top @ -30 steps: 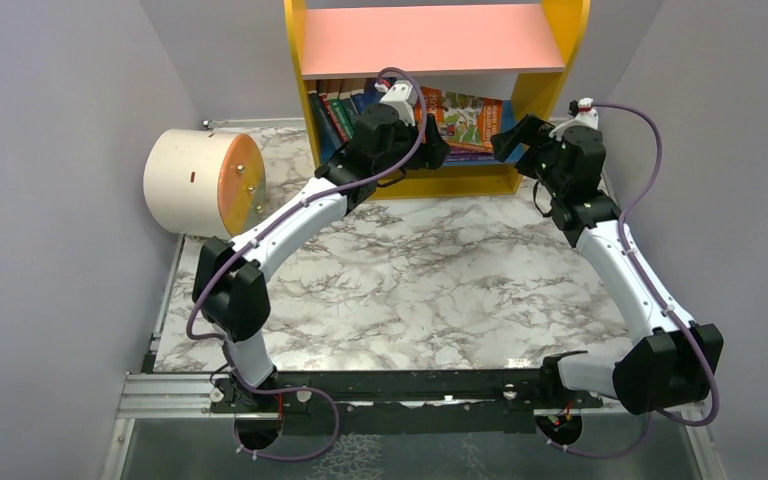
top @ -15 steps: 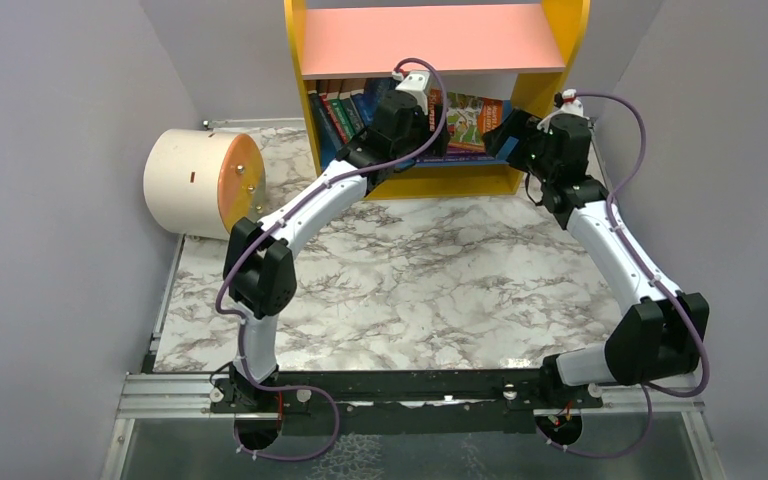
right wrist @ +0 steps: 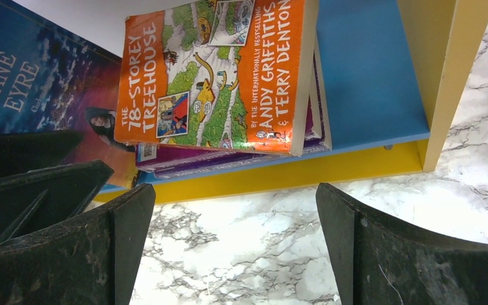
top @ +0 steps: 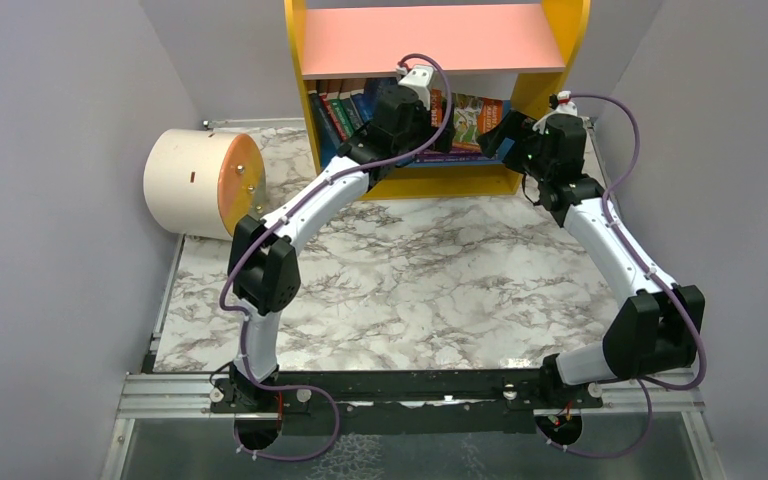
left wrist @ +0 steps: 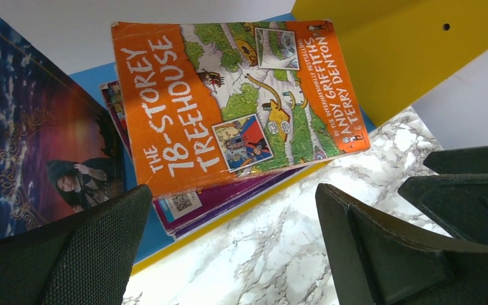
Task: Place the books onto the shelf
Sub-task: Adjust the book on the shelf.
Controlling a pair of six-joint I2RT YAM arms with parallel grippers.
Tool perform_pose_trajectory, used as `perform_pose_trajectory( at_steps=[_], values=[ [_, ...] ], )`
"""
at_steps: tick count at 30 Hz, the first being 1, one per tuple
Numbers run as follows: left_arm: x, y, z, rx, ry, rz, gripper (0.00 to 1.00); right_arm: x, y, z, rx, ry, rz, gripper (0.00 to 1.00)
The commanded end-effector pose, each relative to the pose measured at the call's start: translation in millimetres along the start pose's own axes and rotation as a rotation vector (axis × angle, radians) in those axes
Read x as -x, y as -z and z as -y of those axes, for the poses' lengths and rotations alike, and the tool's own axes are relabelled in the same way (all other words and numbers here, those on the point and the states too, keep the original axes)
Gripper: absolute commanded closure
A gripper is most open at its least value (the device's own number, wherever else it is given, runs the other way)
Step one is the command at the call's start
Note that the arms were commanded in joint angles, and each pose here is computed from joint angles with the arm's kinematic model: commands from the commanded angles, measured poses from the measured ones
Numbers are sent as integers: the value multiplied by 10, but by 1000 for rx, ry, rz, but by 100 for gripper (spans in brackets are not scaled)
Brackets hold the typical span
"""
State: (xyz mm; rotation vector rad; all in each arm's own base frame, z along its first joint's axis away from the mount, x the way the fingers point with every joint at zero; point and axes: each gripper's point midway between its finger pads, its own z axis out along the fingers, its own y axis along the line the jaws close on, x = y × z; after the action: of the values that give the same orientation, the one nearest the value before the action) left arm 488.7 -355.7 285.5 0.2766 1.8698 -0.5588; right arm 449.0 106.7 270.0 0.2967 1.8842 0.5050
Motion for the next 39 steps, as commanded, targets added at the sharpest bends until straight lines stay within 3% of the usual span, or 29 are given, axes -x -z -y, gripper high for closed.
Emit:
perform_pose_trajectory(
  at_steps=[1, 39],
  values=[
    [54, -88, -52, -12, 10, 5, 1, 146, -12, -147, 49, -12, 30, 4],
    [-349, -549, -667, 112, 94, -83, 1, 117, -200, -202, 102, -211, 30, 4]
  ],
)
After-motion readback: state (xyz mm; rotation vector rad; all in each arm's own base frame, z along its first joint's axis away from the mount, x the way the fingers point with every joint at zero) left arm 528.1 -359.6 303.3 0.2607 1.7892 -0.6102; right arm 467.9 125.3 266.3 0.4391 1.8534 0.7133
